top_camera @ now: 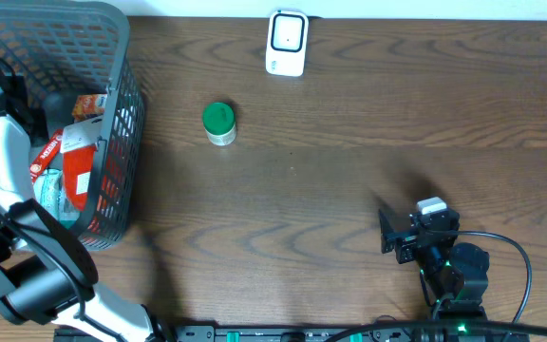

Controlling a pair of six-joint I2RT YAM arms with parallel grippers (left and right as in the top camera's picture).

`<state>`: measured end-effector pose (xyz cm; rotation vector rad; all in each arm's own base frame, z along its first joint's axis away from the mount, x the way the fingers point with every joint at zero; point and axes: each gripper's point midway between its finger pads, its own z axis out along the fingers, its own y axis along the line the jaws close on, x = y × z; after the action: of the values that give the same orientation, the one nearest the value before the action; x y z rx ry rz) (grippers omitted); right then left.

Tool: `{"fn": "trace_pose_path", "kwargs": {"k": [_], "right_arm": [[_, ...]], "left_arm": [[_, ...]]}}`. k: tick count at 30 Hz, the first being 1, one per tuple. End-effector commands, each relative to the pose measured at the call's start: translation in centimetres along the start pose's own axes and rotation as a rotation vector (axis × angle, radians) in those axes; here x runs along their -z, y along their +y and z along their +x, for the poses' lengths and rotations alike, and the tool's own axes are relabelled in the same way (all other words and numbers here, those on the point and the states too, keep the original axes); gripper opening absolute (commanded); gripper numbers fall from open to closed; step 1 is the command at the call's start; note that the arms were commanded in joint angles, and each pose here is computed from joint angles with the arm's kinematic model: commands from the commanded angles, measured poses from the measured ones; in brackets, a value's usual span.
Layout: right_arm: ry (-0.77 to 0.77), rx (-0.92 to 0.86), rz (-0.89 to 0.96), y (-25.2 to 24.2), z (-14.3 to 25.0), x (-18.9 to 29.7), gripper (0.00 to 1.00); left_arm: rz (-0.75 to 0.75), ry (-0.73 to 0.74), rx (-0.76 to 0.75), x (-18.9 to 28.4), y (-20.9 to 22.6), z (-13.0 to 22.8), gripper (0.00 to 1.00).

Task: Scan the item barcode
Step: 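Close the left gripper on the red Nescafe stick packet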

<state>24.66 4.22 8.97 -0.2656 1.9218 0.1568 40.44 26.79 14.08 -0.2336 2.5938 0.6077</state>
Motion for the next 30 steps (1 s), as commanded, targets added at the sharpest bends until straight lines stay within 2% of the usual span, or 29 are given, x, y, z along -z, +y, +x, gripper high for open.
{"fn": "trace_pose_path", "kwargs": {"k": [1,10,22,24,30], "right_arm": [[0.002,-0.012,-0.001,0.1,0.1,0.0,0.99],[0.006,-0.013,-0.001,0.1,0.2,0.0,0.99],[0.006,-0.013,-0.001,0.1,0.2,0.0,0.99],[0.006,-0.013,-0.001,0.1,0.2,0.0,0.99],[0.013,-0.015,0.002,0.0,0.3,0.0,0.99]], "left_arm": [[0.068,0.065,-0.011,-2.6,-2.0,1.7,0.41],[0.133,0.209,-0.082,-6.4,-4.4,5.6,0.41],[0.137,0.211,-0.106,-6.7,-4.5,5.7,0.42],[0.140,0.212,-0.125,-7.0,-4.6,5.8,0.46],[0.145,0.226,-0.131,-8.1,-5.1,6.4,0.47]]}}
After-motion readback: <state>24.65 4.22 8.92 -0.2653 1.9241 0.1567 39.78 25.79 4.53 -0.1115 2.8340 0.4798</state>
